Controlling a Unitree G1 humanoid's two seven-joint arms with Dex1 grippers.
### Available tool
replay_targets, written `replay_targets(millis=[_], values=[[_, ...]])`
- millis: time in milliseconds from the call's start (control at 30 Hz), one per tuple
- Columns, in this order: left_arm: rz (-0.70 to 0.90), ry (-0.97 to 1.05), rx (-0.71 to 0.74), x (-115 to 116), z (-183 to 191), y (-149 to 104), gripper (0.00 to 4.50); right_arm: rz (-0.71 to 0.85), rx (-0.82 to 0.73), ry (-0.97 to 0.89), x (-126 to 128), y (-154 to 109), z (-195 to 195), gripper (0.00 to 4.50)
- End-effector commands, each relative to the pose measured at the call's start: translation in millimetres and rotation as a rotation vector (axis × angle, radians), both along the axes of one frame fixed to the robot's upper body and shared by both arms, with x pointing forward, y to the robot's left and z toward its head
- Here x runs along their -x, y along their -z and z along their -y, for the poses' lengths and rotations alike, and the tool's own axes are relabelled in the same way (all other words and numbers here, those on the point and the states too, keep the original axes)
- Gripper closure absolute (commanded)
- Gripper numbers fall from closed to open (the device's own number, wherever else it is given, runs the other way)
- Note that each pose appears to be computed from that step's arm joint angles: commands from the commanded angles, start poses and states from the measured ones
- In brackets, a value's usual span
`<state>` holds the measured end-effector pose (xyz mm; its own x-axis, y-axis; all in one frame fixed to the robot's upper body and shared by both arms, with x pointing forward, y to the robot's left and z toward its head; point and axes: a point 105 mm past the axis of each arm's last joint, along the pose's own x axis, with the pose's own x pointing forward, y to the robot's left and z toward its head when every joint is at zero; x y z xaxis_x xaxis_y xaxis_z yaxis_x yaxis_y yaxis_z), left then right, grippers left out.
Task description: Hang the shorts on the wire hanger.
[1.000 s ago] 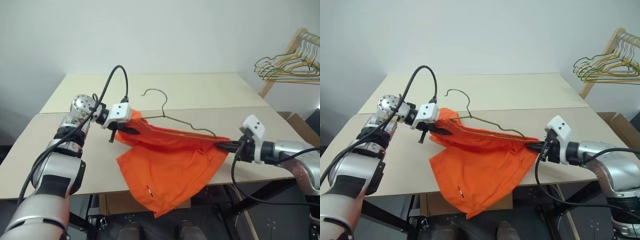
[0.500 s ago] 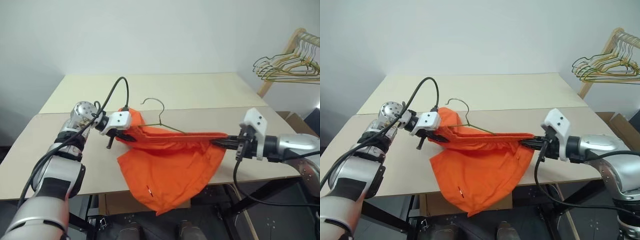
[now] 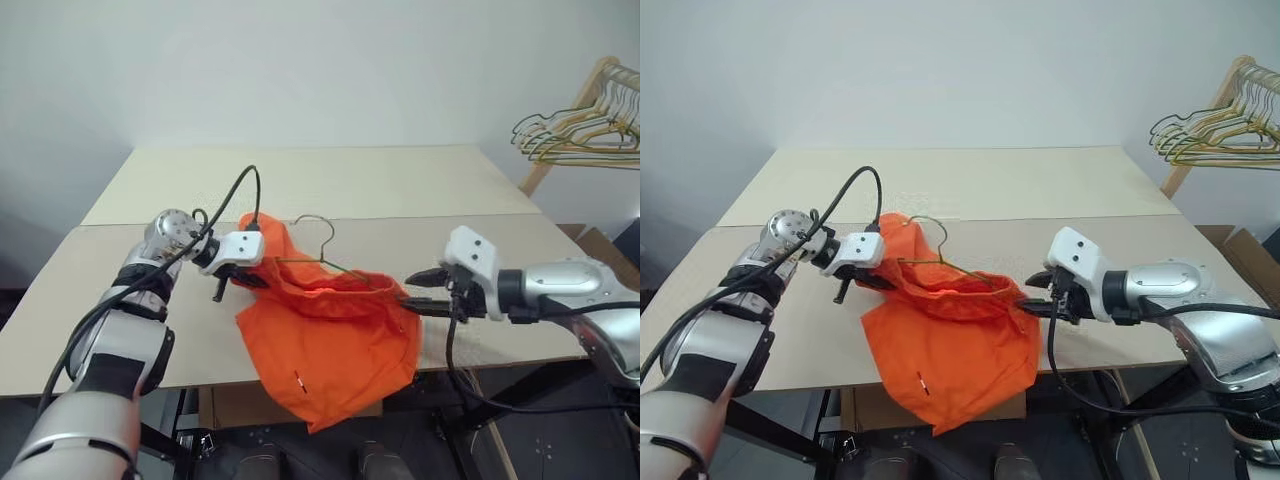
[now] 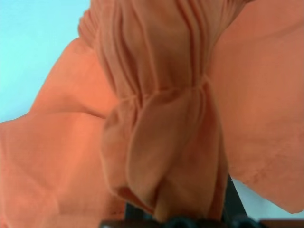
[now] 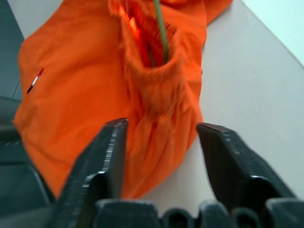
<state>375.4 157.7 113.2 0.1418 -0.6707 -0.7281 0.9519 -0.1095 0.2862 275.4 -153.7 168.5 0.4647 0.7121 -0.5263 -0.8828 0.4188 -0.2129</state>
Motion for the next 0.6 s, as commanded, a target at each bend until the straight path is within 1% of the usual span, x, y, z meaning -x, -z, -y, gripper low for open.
replay_targets(millis=[33,100,167,267,367,533,600], values=[[0.066,0.001,0.026,-8,5,-20,4.5,0.103,-0.018,0.048,-5,-28,12,0.64],[0.067,0.008,0.026,-8,6,-21,4.5,0.138,-0.057,0.065,-8,-43,12,0.04],[0.065,0.019,0.026,-7,7,-21,4.5,0.169,-0.11,0.035,-8,-56,0,0.04],[0.067,0.026,0.027,-7,10,-21,4.5,0.167,-0.154,-0.028,-8,-61,-25,0.04],[0.071,0.033,0.03,-8,13,-23,4.5,0.13,-0.144,-0.078,-18,-50,-62,0.04],[0.075,0.037,0.038,-9,15,-25,4.5,0.081,-0.107,-0.086,-37,-40,-94,0.04],[0.076,0.037,0.04,-9,15,-25,4.5,0.067,-0.097,-0.086,-43,-37,-100,0.4]])
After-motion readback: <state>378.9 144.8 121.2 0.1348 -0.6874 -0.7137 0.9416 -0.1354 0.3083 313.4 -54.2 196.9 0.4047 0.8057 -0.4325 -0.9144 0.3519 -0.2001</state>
